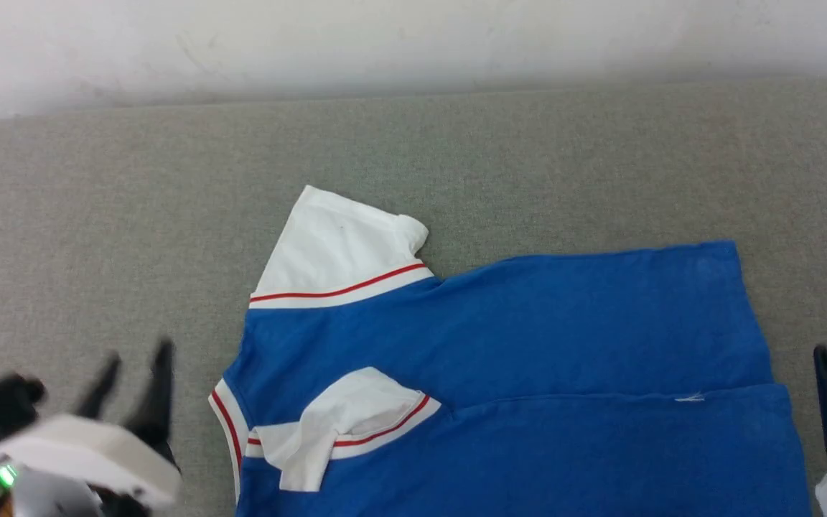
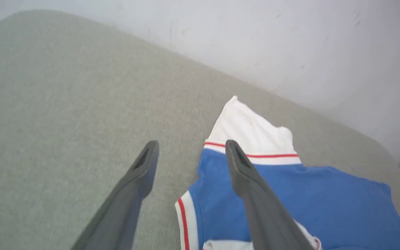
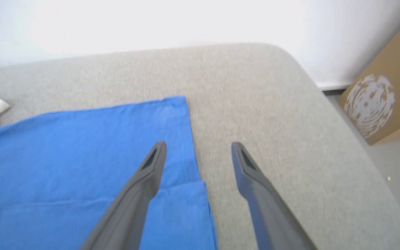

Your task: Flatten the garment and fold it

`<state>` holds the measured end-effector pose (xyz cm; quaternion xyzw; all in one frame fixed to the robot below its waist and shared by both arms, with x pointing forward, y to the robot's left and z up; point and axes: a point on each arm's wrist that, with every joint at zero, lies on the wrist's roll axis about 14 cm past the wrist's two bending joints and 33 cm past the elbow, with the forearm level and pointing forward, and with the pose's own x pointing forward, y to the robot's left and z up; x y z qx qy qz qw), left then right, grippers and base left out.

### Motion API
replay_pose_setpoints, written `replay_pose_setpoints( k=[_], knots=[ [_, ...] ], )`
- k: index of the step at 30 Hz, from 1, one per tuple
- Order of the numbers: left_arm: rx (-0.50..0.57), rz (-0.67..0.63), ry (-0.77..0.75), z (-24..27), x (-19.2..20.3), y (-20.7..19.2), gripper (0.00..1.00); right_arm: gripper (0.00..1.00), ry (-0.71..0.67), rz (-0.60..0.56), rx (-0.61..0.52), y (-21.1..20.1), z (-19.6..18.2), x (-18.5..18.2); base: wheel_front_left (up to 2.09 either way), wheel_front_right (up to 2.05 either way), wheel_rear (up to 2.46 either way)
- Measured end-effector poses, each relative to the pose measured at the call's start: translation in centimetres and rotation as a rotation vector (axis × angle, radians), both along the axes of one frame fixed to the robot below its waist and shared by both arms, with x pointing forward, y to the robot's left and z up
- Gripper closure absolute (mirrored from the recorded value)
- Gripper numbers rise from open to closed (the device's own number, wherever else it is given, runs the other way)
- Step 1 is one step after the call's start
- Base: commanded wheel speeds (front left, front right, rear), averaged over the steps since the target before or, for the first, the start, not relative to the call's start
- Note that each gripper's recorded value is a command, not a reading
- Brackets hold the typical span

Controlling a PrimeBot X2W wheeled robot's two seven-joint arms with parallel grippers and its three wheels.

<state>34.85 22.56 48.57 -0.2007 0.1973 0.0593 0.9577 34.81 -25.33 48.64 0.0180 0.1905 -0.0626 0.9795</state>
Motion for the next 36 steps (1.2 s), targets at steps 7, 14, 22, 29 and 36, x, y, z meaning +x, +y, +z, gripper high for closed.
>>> replay_pose_setpoints(
  k=[7, 14, 22, 29, 36],
  knots=[
    [0.233, -0.074, -0.341, 9.2, 8.4, 0.0, 0.00, 0.00, -0.095, 0.032, -0.034, 1.1, 1.1, 2.8, 0.00, 0.00, 0.00],
    [0.404, -0.395, -0.377, 10.7, 16.5, -5.7, 0.00, 0.00, -0.044, 0.063, -0.007, 2.4, -1.8, 4.7, 0.00, 0.00, 0.00],
    [0.427, -0.687, -0.041, 2.2, 20.6, -9.7, 0.00, 0.00, 0.030, 0.070, 0.008, 2.8, -5.1, 5.7, 0.00, 0.00, 0.00],
    [0.421, -0.792, 0.292, -6.2, 19.8, -9.7, 0.00, 0.00, 0.081, 0.046, 0.000, 2.0, -7.1, 5.8, 0.00, 0.00, 0.00],
    [0.411, -0.803, 0.421, -9.4, 19.3, -9.5, 1.00, 0.00, 0.100, 0.030, -0.010, 1.4, -7.8, 5.9, 0.00, 0.00, 0.00]
  ],
)
